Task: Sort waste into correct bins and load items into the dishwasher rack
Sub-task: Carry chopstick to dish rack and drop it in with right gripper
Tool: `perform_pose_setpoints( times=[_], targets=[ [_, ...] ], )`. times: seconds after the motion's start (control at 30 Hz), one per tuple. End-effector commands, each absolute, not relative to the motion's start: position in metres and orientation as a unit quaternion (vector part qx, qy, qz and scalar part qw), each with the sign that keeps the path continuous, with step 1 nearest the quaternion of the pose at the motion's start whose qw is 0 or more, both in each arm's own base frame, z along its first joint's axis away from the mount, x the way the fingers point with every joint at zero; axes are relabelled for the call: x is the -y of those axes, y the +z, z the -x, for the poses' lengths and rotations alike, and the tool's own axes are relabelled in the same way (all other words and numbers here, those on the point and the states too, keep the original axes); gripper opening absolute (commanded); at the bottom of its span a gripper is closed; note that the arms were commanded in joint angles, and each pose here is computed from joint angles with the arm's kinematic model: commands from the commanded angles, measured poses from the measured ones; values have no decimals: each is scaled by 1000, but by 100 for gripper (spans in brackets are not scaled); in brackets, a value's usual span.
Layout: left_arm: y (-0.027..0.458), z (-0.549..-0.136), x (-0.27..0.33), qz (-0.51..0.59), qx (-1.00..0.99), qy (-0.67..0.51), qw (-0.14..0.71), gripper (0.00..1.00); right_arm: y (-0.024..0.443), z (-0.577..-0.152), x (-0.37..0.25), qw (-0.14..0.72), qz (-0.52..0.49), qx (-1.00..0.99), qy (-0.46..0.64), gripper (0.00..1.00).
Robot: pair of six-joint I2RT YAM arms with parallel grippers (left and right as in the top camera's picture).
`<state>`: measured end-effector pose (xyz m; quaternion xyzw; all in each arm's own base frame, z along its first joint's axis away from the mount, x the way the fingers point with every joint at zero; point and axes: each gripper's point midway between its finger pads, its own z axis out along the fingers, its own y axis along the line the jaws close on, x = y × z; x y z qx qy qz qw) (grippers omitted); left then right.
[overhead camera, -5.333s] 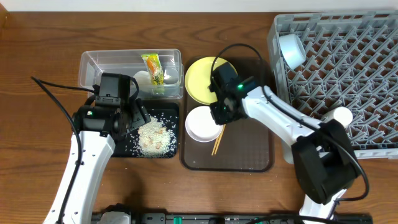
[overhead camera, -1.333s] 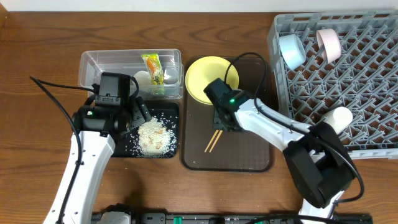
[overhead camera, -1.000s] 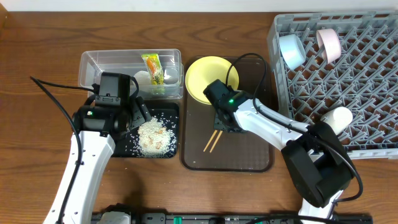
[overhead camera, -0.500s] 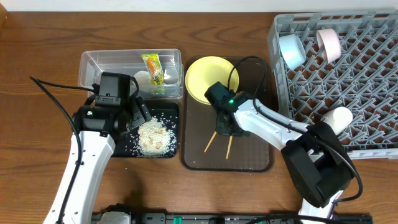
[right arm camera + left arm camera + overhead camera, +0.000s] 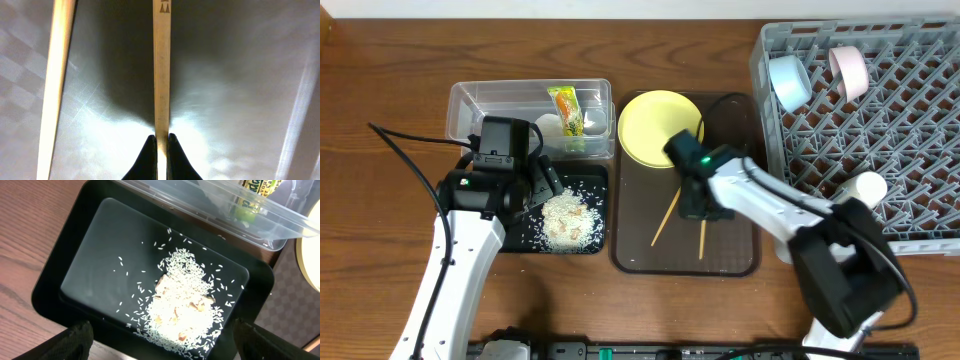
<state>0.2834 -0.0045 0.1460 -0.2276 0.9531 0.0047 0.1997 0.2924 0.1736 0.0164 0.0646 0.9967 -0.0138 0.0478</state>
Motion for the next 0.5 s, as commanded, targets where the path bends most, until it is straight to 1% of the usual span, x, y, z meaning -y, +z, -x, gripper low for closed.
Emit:
perform_pose_setpoints(
  times=[0.0, 0.13, 0.23, 0.33, 0.47],
  targets=[
    [144, -282, 0, 232, -952, 14, 198, 91, 69, -319, -155, 110, -12, -994, 17, 1],
    [145, -282, 0, 233, -952, 14, 198, 91, 114, -333, -122, 145, 21, -989, 34, 1],
    [144, -282, 0, 233, -952, 13, 198, 91, 135, -337, -93, 165, 35, -985, 43, 1],
    [145, -282, 0, 233, -952, 14, 198, 91, 138, -338, -63, 164, 25, -986, 30, 1],
    [145, -282, 0, 233, -952, 14, 198, 91, 126, -340, -35, 147, 29, -989, 13, 1]
  ],
)
